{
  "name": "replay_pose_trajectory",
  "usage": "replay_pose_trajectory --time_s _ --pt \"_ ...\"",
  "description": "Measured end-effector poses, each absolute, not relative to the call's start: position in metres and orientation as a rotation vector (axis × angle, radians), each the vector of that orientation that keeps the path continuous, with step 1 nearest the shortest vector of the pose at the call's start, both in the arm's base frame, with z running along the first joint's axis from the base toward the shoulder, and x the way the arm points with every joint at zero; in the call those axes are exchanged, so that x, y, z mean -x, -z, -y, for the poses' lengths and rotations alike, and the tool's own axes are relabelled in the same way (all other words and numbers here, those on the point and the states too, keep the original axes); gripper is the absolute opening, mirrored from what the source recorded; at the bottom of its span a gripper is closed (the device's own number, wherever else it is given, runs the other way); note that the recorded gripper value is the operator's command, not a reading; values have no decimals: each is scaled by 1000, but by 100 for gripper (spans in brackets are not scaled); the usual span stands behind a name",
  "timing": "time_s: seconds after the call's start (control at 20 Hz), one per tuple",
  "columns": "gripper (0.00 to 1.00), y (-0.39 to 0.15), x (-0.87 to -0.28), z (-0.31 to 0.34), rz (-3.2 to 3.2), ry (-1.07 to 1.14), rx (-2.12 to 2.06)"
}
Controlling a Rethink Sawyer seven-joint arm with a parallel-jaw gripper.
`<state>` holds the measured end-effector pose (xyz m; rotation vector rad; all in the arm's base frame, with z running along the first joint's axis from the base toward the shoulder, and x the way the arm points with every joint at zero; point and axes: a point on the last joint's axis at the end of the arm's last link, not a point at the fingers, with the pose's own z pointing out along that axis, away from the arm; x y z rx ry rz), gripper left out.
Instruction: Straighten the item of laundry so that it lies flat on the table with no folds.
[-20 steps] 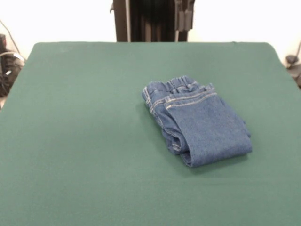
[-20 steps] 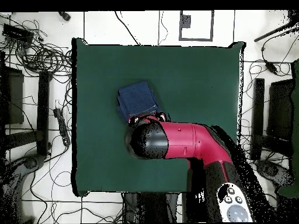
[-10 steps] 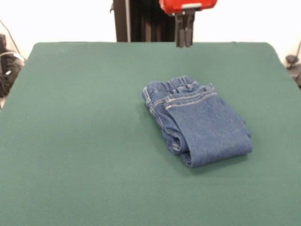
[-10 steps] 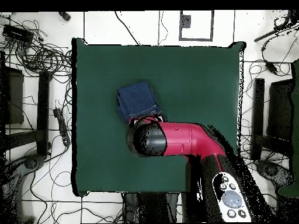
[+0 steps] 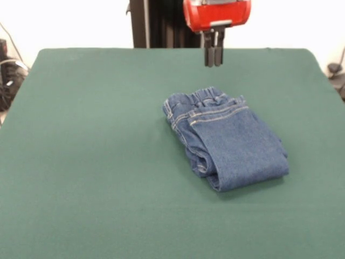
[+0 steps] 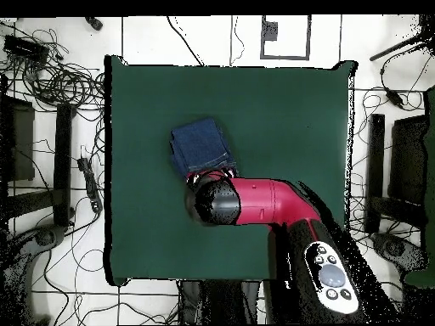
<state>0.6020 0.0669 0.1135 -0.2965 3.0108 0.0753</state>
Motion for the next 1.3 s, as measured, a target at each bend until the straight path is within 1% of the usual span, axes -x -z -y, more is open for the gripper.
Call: replay_pose_trajectory --time_s 1.1,1.15,1.3 --pt "0 -103 -595 -54 -3000 -43 398" --pt "100 -103 -596 -54 -2995 -47 408" --pt "100 -103 -596 -54 -2993 -48 412"
